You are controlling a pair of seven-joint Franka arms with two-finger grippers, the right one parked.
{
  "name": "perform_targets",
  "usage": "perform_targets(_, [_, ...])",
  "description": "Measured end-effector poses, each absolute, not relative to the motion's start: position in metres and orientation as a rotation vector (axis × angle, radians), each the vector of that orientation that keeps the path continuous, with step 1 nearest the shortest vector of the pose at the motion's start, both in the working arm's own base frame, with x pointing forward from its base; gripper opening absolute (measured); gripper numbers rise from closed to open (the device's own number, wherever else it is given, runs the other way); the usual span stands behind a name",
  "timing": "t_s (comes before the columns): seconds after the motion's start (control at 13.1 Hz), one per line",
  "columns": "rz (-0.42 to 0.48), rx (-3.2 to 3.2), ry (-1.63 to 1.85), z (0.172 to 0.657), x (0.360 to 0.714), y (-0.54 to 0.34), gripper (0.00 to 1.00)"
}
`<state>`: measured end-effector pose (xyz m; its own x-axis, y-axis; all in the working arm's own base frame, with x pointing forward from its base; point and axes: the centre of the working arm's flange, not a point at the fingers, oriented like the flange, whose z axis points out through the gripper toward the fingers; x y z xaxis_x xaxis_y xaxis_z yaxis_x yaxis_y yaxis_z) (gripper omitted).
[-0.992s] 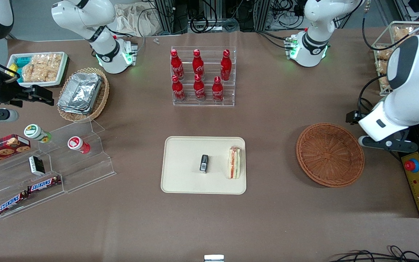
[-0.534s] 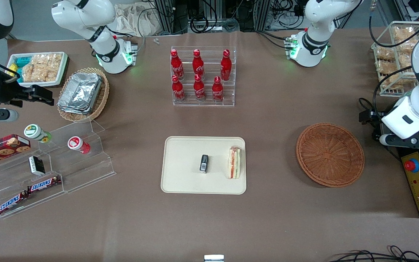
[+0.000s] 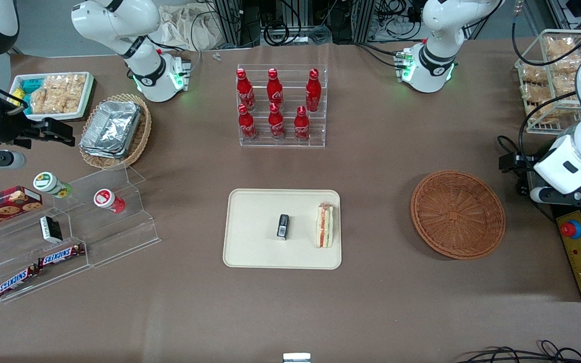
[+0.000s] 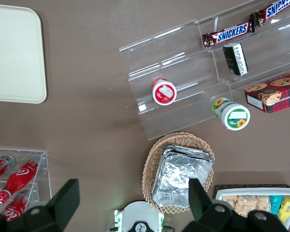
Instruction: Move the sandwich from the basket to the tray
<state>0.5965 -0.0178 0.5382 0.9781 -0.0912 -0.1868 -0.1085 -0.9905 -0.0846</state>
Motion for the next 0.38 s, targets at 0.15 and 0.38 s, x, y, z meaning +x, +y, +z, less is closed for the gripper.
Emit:
perform_targets(0.15, [0.288,-3.045,0.105,0.537,0.597,-0.016,1.00])
perform_targets(0.38, [0.277,-3.074,0.054,0.543,0.596,-0.005,1.00])
